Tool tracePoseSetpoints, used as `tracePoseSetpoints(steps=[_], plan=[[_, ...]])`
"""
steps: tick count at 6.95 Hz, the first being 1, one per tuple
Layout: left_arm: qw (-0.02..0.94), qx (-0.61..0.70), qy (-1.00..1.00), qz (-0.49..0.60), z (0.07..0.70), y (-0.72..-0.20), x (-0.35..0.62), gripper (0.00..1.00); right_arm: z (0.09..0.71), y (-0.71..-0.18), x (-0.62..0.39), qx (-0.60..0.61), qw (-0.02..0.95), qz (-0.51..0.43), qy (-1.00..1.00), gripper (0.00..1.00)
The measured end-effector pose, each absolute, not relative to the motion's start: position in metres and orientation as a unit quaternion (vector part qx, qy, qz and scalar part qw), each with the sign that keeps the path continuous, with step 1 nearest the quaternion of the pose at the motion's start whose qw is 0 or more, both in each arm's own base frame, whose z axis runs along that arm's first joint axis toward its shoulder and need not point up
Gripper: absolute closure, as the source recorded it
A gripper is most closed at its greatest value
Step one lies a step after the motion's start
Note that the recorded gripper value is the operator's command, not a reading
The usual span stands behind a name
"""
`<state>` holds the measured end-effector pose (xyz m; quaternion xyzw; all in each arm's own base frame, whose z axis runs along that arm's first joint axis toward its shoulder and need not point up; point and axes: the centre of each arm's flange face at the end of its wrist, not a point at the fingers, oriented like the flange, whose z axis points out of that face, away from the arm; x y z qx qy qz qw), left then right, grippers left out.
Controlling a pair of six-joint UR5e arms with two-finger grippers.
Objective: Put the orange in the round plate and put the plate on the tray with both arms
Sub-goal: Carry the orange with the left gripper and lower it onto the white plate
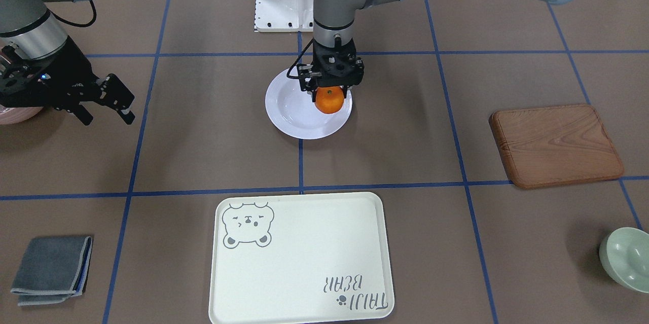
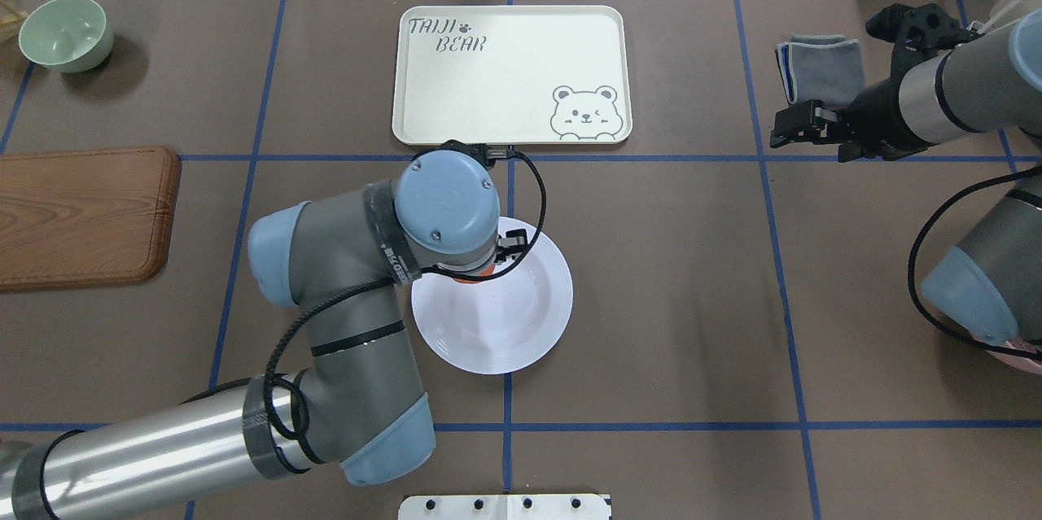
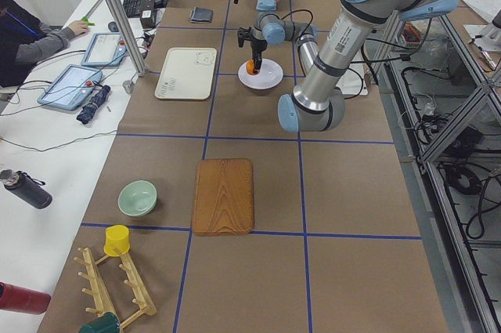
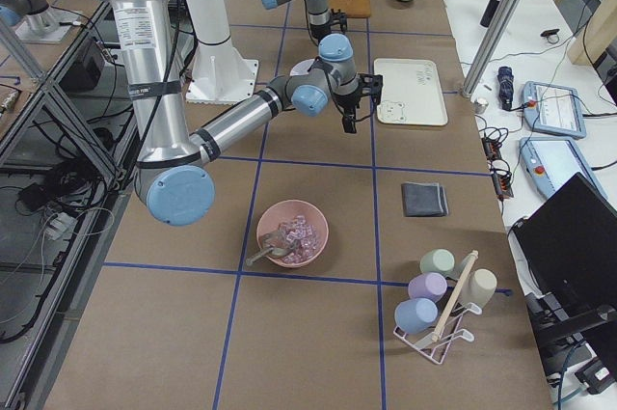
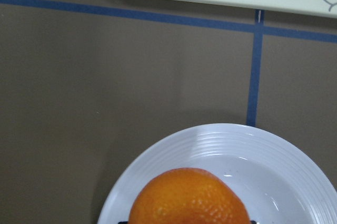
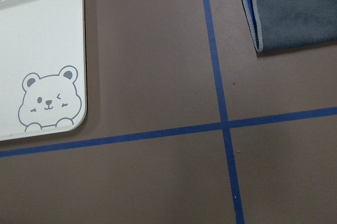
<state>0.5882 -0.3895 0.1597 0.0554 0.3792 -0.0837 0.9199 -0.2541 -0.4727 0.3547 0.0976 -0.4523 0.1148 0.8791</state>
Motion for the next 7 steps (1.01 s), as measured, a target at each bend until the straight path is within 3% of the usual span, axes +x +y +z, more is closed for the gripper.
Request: tracePoseSetpoints(steps=[2,3,4,7], plan=[[0.922,0.054,0.377,-0.073,0.168,-0.379,0.617,0.53,0.355,-0.473,-0.254,0.098,0.879,0.115,-0.452,0.0],[0.921,0.053,0.379,-0.069,0.169,-0.375,0.623,0.22,0.355,-0.473,-0.254,0.097,0.879,0.115,-0.452,0.0],[0.921,0.053,0.38,-0.064,0.17,-0.37,0.627,0.03,0.355,-0.472,-0.254,0.097,0.879,0.115,-0.452,0.0],[0.92,0.055,0.383,-0.057,0.169,-0.362,0.631,0.02,0.355,-0.471,-0.256,0.096,0.879,0.113,-0.453,0.0]])
